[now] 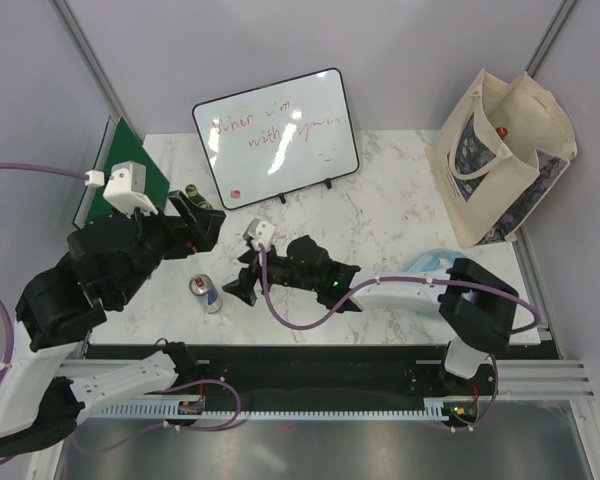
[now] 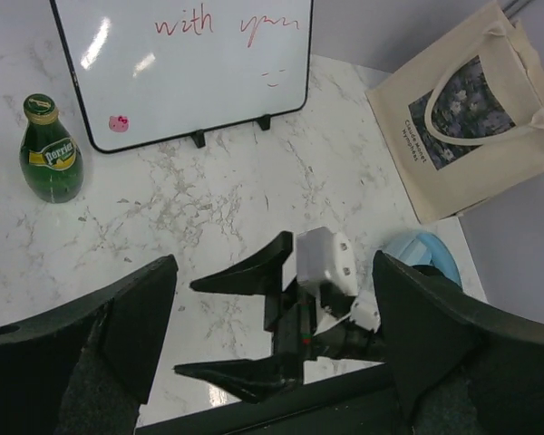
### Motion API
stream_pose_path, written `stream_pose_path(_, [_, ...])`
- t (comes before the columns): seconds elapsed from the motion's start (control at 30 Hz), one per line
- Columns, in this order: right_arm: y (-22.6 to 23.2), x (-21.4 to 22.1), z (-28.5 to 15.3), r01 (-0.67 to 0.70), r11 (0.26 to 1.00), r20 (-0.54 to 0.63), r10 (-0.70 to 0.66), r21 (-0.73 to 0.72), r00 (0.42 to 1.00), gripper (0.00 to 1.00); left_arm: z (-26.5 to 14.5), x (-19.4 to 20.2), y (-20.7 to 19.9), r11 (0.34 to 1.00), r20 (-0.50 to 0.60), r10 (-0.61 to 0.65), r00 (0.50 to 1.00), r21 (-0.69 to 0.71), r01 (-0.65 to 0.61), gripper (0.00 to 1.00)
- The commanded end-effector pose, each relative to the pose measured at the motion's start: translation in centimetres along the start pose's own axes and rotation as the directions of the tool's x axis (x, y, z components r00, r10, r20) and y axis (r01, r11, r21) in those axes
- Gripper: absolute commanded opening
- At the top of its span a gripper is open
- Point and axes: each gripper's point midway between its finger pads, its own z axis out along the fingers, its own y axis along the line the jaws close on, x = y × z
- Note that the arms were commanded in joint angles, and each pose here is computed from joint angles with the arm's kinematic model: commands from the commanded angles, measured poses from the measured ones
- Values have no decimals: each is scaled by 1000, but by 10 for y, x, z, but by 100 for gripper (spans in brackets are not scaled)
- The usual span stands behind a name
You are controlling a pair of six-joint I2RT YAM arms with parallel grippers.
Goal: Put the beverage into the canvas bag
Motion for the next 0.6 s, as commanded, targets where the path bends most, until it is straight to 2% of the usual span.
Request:
stream_pose_path(0.0, [42,-36,38,159,980,156,-140,-122,978,88,-18,-17,-15,989,37,64,997,130,-68,96])
stream_pose_path(0.17, [57,-13,73,174,975,114,-159,-137,981,89,-47,-37,-6,982,116,41,992,176,-61,97])
stream_pose_path(0.27, [51,-3,87,218,972,76,-212,-83,974,90,-57,-39,-1,980,134,30,991,193,-56,97])
stream_pose_path(0.4, [36,21,106,263,964,-48,-264,-22,963,89,-65,-41,5,978,155,21,988,202,-52,97])
stream_pose_path(0.57, [21,33,116,305,951,-79,-301,46,950,89,-82,-53,18,980,212,-13,977,198,-30,97])
